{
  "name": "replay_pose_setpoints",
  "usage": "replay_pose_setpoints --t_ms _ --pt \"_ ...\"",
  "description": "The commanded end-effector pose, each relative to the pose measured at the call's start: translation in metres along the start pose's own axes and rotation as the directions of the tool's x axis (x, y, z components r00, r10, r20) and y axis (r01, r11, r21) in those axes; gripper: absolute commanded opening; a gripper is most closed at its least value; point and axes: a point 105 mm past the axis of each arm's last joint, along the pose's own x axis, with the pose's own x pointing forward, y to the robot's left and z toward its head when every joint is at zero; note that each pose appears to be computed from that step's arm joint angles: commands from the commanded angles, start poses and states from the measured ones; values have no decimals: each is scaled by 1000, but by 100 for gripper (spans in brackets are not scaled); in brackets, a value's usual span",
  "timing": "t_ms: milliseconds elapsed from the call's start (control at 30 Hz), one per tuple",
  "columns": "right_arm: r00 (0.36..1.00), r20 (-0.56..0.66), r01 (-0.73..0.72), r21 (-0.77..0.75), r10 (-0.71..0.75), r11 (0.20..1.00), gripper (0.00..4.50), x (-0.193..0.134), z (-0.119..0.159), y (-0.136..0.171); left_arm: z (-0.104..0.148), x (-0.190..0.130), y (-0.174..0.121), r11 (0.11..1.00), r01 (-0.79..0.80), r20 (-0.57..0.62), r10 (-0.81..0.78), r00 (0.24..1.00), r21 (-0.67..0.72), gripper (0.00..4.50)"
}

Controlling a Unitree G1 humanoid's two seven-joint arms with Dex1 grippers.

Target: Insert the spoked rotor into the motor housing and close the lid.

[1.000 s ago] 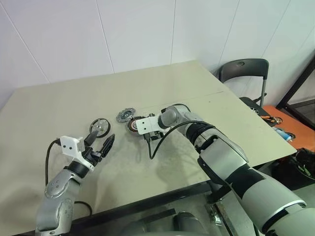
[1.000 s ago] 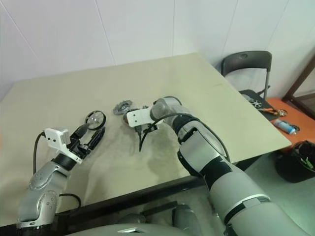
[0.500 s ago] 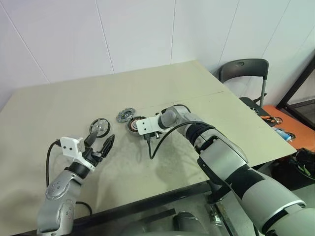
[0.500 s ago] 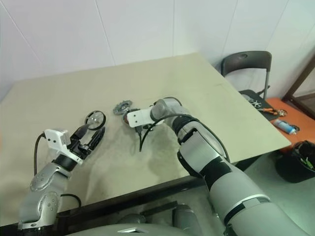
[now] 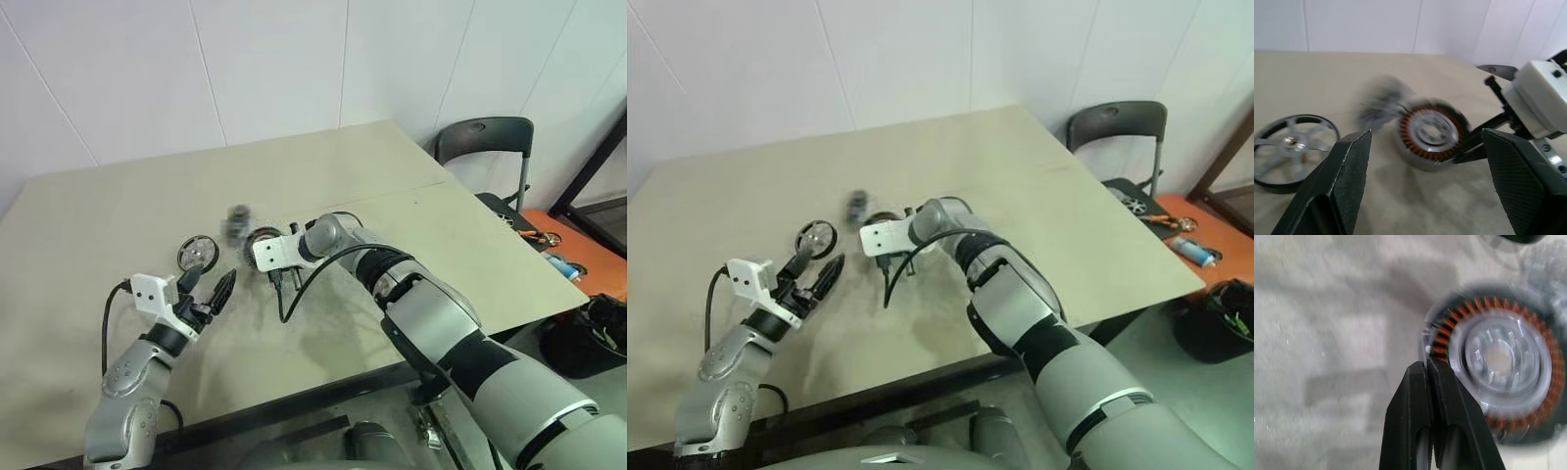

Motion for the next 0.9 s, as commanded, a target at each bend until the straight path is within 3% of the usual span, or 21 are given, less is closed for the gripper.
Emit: replay_pose_setpoints --t_ms 33,267,433,667,900 --pt "998 37 49 -64 -47 997 3 -10 20 -20 15 3 -3 999 8 59 -11 998 40 382" --pt "1000 19 22 -60 -21 998 3 -13 12 -17 15 3 -2 999 -1 61 -2 998 38 382" --pt "994 32 -106 -72 108 992 3 -23 9 -7 15 4 -4 999 6 62 -8 998 36 382" --pt "925 171 -343 -17 340 939 3 -46 18 8 16 5 -1 999 11 56 -13 998 38 382" --pt "876 205 -443 -18 437 896 3 -62 15 16 16 11 0 999 31 53 -33 998 36 382"
